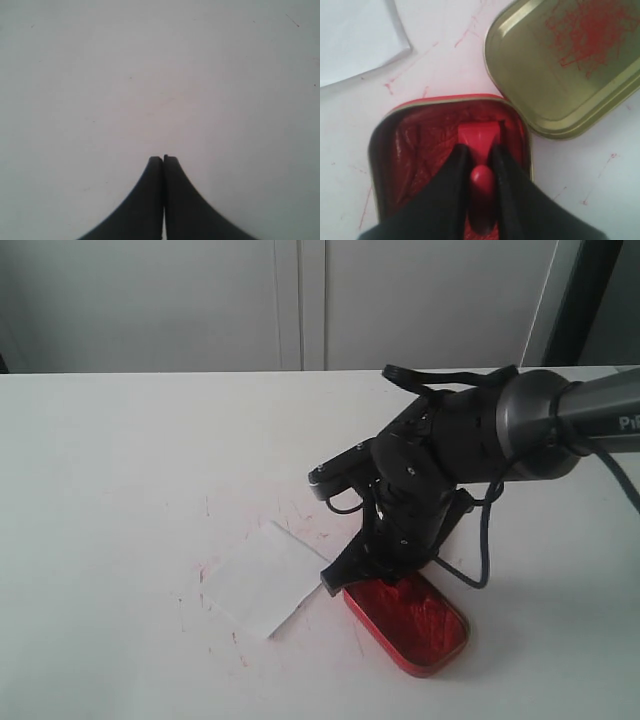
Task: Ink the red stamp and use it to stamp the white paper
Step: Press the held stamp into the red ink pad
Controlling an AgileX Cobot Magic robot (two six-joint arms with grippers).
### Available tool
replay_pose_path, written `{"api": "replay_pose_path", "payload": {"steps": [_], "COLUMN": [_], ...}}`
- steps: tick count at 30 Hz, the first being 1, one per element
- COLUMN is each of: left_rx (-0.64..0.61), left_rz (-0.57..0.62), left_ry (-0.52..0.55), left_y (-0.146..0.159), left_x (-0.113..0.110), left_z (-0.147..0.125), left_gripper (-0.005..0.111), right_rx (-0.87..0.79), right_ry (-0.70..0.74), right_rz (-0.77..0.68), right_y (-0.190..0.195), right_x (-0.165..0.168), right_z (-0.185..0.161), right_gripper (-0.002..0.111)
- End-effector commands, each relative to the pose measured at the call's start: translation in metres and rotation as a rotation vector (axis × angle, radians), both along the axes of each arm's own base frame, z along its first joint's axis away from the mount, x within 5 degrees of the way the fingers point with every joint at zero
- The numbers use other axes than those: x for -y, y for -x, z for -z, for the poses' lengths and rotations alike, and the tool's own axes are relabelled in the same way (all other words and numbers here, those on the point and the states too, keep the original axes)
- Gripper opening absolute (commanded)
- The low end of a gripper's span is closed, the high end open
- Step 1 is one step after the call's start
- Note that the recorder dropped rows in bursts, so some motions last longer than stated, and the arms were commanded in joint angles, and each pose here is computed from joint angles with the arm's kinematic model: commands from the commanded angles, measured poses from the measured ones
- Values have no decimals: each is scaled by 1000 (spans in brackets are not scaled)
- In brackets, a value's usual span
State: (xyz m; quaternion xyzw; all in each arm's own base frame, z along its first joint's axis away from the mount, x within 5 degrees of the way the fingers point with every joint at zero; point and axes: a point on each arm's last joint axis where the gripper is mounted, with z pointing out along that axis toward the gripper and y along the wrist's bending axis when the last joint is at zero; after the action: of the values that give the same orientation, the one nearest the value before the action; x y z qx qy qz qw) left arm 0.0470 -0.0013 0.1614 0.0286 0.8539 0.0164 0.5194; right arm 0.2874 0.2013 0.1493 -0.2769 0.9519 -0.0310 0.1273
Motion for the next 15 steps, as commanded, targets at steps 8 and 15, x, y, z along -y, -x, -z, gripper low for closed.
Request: {"api": "replay_pose_path", "payload": {"steps": [8, 15], "left_rx": [-3, -3], "left_rz": [8, 8], "left_ry": [6, 6], "left_y": [0, 0], "left_x": [1, 1], "left_z": [2, 2], "left_gripper": [0, 0], "right_rx": [-131, -61], "right_ry": [105, 50], "right_rz": [16, 12], "right_y": [5, 3], "right_x": [4, 2], "right_z": [44, 20], "right_gripper": [0, 0]}}
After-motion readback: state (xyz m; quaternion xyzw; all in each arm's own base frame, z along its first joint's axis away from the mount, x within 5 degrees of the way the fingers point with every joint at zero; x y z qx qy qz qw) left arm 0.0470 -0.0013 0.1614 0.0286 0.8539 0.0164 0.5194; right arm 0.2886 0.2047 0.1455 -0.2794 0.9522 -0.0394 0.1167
